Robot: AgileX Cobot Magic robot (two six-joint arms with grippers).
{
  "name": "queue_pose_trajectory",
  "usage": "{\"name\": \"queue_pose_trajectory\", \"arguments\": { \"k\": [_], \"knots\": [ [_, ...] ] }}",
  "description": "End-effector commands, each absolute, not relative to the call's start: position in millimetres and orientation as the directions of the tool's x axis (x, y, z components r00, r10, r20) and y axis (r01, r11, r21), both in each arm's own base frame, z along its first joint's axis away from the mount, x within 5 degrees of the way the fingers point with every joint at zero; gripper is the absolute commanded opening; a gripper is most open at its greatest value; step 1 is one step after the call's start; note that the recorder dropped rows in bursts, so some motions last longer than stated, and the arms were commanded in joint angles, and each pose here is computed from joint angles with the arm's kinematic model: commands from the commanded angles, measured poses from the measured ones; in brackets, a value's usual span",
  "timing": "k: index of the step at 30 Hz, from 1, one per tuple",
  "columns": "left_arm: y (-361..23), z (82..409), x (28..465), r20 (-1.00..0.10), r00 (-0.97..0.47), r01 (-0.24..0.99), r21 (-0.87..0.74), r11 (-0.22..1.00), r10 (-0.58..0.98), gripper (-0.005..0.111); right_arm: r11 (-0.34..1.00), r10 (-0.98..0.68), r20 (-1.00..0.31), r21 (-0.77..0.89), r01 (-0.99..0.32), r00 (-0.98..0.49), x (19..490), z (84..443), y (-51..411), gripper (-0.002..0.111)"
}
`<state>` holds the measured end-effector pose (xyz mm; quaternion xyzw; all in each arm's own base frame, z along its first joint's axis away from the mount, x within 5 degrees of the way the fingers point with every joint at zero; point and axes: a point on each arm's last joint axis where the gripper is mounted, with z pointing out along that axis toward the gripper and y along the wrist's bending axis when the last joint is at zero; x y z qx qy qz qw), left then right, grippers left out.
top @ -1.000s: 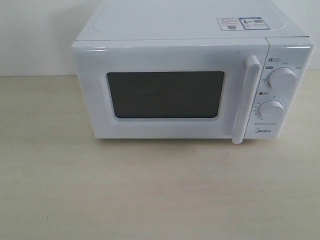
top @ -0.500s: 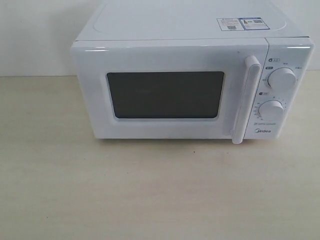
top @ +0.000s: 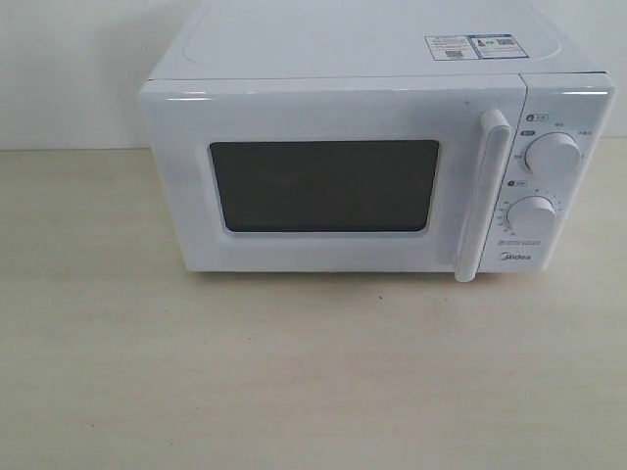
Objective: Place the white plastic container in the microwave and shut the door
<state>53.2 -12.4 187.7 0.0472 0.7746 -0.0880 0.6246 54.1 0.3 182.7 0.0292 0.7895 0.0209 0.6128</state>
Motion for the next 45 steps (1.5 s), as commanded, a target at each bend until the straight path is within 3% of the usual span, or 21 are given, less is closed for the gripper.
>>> {"name": "queue_pose_trajectory", "arguments": {
  "k": [1,6,45],
  "knots": [
    [-8.1,186.1,53.9,-0.976,-0.215,0.11,-0.052,0.993,-0.027,0.004,0.998,0.066,-0.971,0.062,0.023,-0.231,54.0,184.2,0.0,0.0],
    [-4.9,185.9,54.2,-0.976,-0.215,0.051,-0.052,0.997,-0.04,0.004,0.998,0.066,-0.971,0.062,0.023,-0.231,54.0,184.2,0.0,0.0],
    [-4.9,185.9,54.2,-0.976,-0.215,0.052,-0.049,0.997,-0.037,0.004,0.998,0.068,-0.971,0.065,0.023,-0.231,54.0,184.2,0.1,0.0]
  ]
}}
